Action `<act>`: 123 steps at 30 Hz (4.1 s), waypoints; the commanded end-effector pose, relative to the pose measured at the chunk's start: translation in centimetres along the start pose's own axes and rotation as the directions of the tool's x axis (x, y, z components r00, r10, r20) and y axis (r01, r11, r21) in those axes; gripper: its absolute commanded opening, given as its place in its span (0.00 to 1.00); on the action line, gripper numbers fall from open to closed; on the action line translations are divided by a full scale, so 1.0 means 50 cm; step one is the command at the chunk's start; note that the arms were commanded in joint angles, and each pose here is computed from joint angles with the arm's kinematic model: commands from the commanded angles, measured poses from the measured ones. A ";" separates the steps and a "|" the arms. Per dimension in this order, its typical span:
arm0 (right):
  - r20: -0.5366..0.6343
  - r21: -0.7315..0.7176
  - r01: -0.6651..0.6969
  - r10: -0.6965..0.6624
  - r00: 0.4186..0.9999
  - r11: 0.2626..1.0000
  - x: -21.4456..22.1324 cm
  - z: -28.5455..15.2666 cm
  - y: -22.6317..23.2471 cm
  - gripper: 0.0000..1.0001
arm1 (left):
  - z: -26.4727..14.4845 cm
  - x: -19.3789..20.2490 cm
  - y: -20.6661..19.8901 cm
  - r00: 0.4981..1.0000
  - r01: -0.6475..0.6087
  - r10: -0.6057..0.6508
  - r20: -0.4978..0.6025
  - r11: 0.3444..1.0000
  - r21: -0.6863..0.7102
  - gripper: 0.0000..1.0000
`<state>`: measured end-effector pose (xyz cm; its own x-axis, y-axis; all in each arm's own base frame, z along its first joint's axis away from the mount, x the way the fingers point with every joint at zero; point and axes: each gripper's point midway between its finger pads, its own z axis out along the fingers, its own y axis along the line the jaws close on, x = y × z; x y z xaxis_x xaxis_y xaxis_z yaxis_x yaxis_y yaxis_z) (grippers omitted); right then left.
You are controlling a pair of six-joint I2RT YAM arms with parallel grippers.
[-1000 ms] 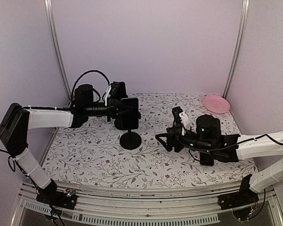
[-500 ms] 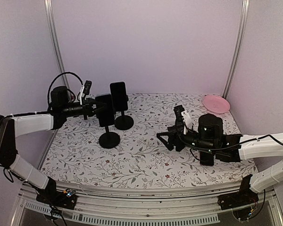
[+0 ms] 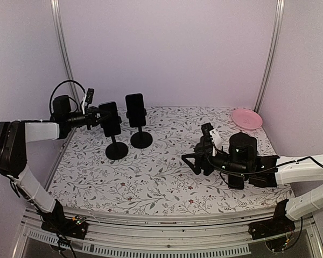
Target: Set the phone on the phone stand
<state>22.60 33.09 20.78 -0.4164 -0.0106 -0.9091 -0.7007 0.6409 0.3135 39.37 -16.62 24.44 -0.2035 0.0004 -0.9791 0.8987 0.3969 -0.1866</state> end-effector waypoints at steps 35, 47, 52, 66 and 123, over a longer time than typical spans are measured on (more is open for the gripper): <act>0.044 0.055 -0.060 0.058 0.997 0.997 -0.029 -0.018 -0.019 0.78 | -0.050 -0.121 0.063 0.998 0.011 0.006 0.061 0.959 -0.282 0.97; 0.146 0.194 -0.135 0.108 0.983 0.972 -0.095 -0.072 -0.061 0.86 | -0.157 -0.159 0.111 0.931 0.358 -0.229 0.284 0.717 -0.598 0.97; 0.165 0.310 -0.147 0.099 0.981 0.939 -0.115 -0.086 -0.103 0.90 | -0.174 -0.135 0.093 0.924 0.383 -0.279 0.262 0.657 -0.650 0.97; 0.045 0.440 -0.226 0.230 0.972 0.869 -0.084 -0.072 -0.311 0.89 | -0.099 -0.125 -0.148 0.984 0.180 -0.137 0.116 0.738 -0.650 0.97; -0.239 0.853 -0.129 0.598 0.765 0.506 0.313 -0.115 -0.503 0.75 | 0.033 0.092 -0.326 0.963 0.214 -0.265 -0.050 0.864 -0.456 0.97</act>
<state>30.70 10.66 1.18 -0.8379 0.2177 -0.5005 0.2402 0.9705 0.0199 24.42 -24.26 22.25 -0.4685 -0.0731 -0.8804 0.5444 0.7609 -0.3529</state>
